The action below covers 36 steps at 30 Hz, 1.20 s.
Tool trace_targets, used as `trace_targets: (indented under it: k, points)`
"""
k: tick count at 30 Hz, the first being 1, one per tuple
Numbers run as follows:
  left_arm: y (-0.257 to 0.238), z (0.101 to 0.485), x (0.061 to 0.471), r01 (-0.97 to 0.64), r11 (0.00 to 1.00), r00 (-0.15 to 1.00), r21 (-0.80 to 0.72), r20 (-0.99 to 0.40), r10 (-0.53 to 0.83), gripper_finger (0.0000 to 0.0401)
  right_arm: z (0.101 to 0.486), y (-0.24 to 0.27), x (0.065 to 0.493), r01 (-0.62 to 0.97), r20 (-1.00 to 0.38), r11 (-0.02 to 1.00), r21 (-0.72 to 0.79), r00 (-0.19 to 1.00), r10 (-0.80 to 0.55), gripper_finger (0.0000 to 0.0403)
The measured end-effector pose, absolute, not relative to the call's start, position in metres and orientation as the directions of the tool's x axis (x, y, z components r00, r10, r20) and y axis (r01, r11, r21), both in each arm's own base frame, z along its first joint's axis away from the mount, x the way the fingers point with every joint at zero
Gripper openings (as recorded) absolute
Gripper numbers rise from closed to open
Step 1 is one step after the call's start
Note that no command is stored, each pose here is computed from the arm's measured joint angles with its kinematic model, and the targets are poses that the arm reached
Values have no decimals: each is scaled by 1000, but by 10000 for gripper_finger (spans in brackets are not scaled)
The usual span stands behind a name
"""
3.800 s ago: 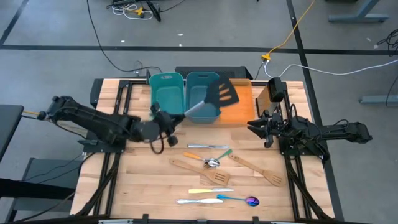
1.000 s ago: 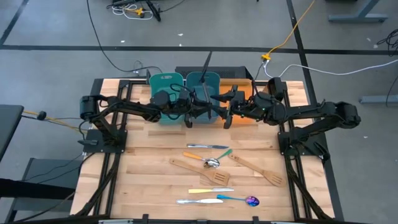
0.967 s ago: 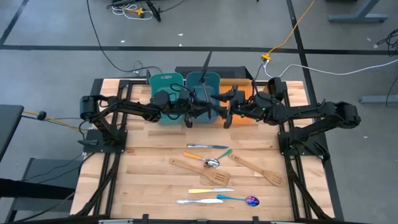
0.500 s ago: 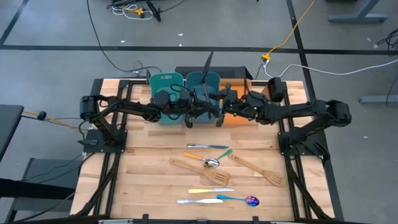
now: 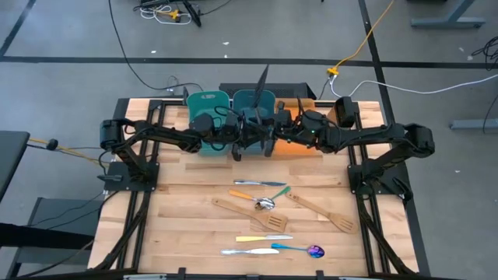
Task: Pick & Place Kitchen Items
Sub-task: Put the black slotted spatula into the orange bin
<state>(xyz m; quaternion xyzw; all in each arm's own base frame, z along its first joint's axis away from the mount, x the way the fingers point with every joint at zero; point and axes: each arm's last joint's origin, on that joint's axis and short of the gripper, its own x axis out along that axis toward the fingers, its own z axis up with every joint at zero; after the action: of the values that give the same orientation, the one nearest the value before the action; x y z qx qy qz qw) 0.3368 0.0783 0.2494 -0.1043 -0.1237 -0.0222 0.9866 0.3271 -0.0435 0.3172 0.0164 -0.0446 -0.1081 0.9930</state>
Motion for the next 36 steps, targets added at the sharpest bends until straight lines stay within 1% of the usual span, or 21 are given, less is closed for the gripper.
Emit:
trace_targets:
  k: [9, 15, 17, 20, 24, 28, 31, 36]
  points:
    - [78, 249, 337, 70, 975, 970, -212, 244, -17, 90, 316, -44, 327, 217, 73, 975, 55, 973, -221, 65]
    - [78, 248, 337, 91, 971, 971, -219, 238, -37, 156, 316, -43, 325, 224, 47, 974, 30, 973, -226, 64]
    - [78, 248, 337, 97, 971, 971, -219, 236, -44, 169, 319, -43, 321, 241, 37, 970, 30, 970, -242, 64]
    - [78, 249, 336, 99, 972, 970, -213, 239, -46, 178, 324, -44, 313, 278, 17, 960, 21, 960, -278, 63]
    - [79, 250, 336, 101, 973, 973, -210, 223, -53, 176, 334, -45, 296, 354, -16, 935, 6, 935, -353, 63]
    - [81, 251, 333, 199, 954, 968, -226, 197, -155, 167, 339, -46, 279, 432, -87, 902, -9, 898, -431, 63]
    - [82, 249, 330, 268, 928, 961, -259, 145, -237, 158, 340, -47, 268, 503, -138, 864, -16, 855, -500, 63]
    - [78, 251, 328, 301, 914, 953, -271, 108, -282, 139, 334, -57, 255, 627, -234, 779, -26, 753, -614, 63]
